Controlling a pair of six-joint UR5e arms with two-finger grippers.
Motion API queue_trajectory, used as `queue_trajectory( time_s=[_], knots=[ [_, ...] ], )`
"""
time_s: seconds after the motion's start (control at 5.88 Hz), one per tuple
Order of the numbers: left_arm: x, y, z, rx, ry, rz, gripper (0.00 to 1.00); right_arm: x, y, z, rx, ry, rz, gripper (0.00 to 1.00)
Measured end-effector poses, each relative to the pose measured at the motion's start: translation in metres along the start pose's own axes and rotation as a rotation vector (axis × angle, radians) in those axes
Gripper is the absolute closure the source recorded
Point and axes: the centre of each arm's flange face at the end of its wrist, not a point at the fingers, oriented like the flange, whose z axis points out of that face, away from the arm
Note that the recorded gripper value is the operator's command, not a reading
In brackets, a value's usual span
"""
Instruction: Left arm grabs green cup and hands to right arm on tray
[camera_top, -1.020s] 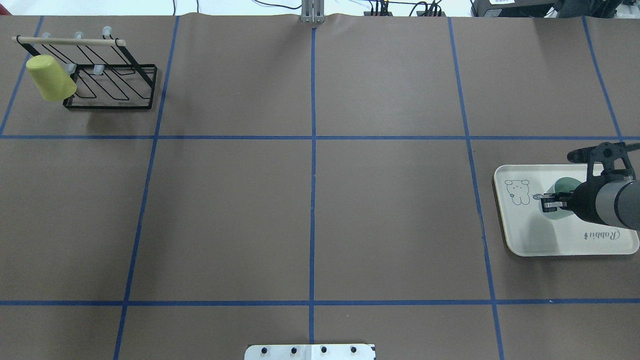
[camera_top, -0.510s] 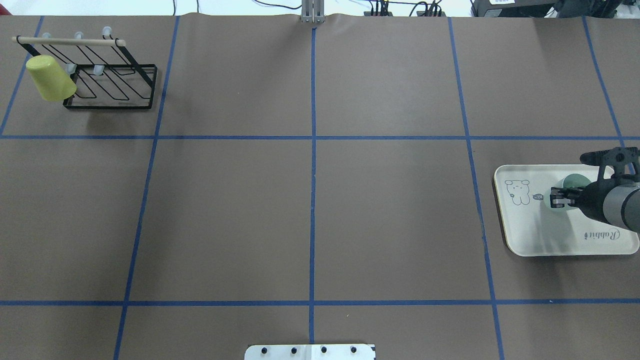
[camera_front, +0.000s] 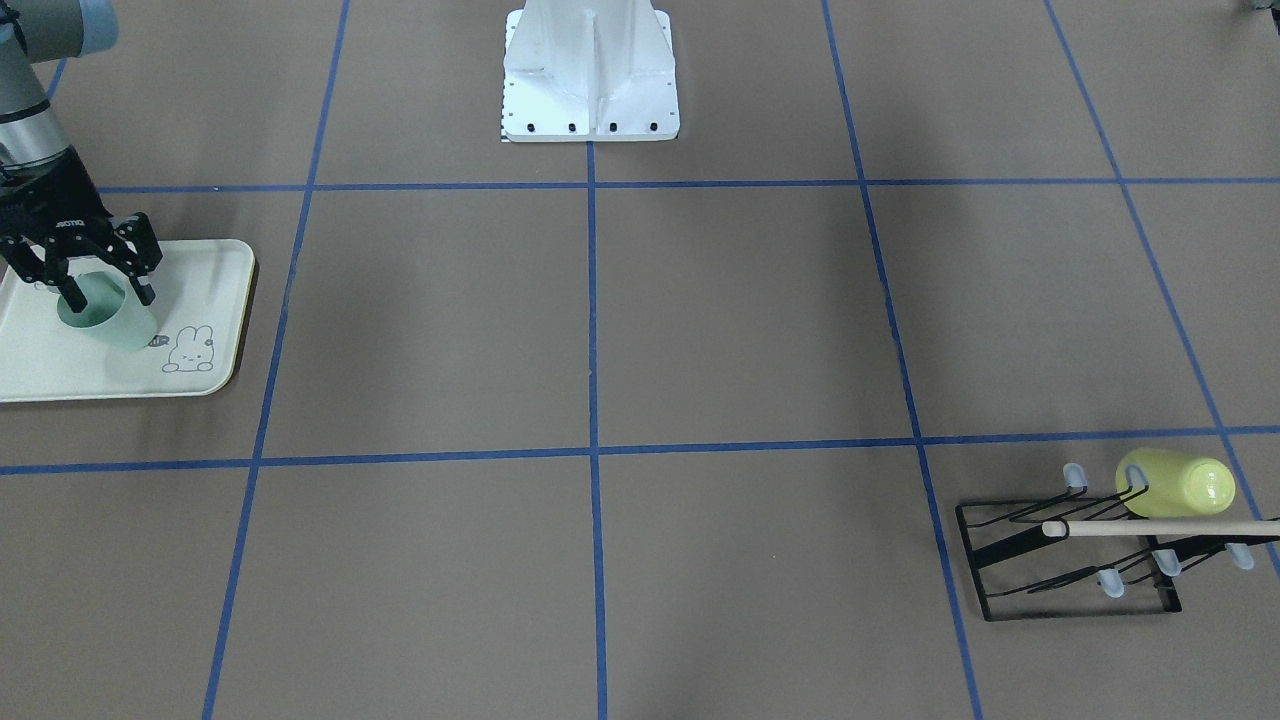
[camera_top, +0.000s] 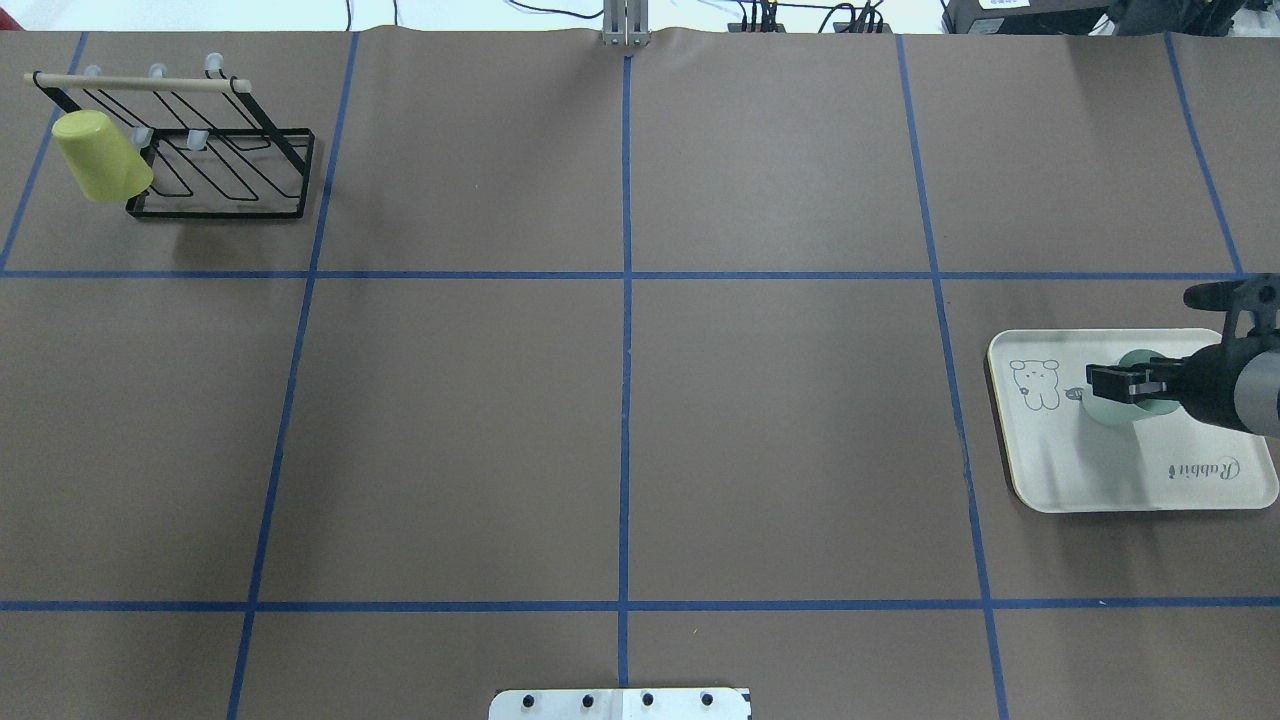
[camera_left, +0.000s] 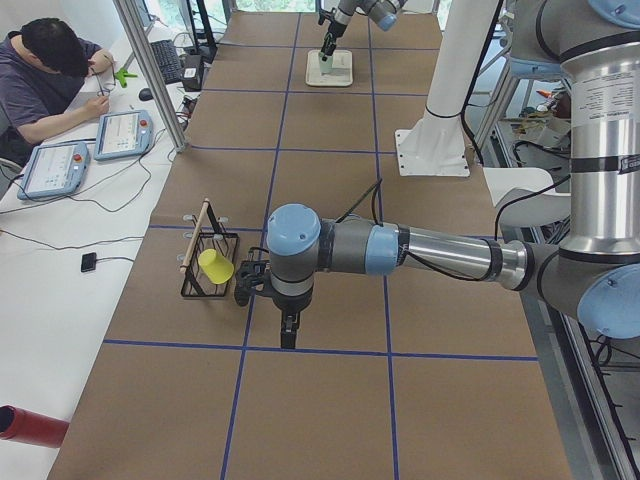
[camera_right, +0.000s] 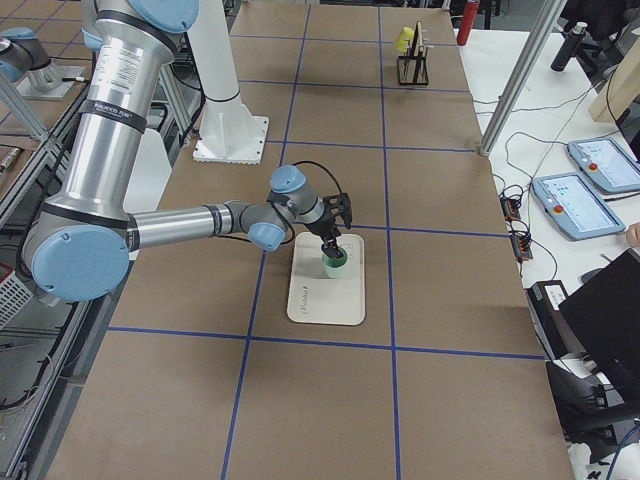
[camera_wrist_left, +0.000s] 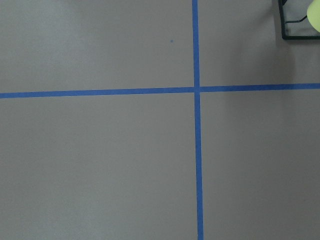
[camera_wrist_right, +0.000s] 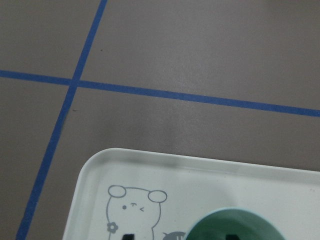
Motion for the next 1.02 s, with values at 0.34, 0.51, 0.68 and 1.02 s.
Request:
queue_trajectory(
  time_s=[0.34, 0.51, 0.68, 1.02],
  knots=[
    [-0.002, 0.001, 0.002, -0.004, 0.003, -0.006, 0.0, 0.029, -0.061, -0.026, -0.057, -0.01, -0.026, 0.0],
    [-0.003, 0.006, 0.004, -0.01, 0.009, -0.012, 0.0, 0.048, -0.088, -0.039, -0.097, 0.005, -0.077, 0.0],
    [-0.006, 0.012, 0.01, -0.023, 0.035, -0.024, 0.0, 0.078, -0.109, -0.058, -0.14, 0.017, -0.12, 0.0],
    [-0.006, 0.015, 0.014, -0.025, 0.079, -0.015, 0.0, 0.151, -0.125, -0.093, -0.214, 0.042, -0.174, 0.0]
  ],
)
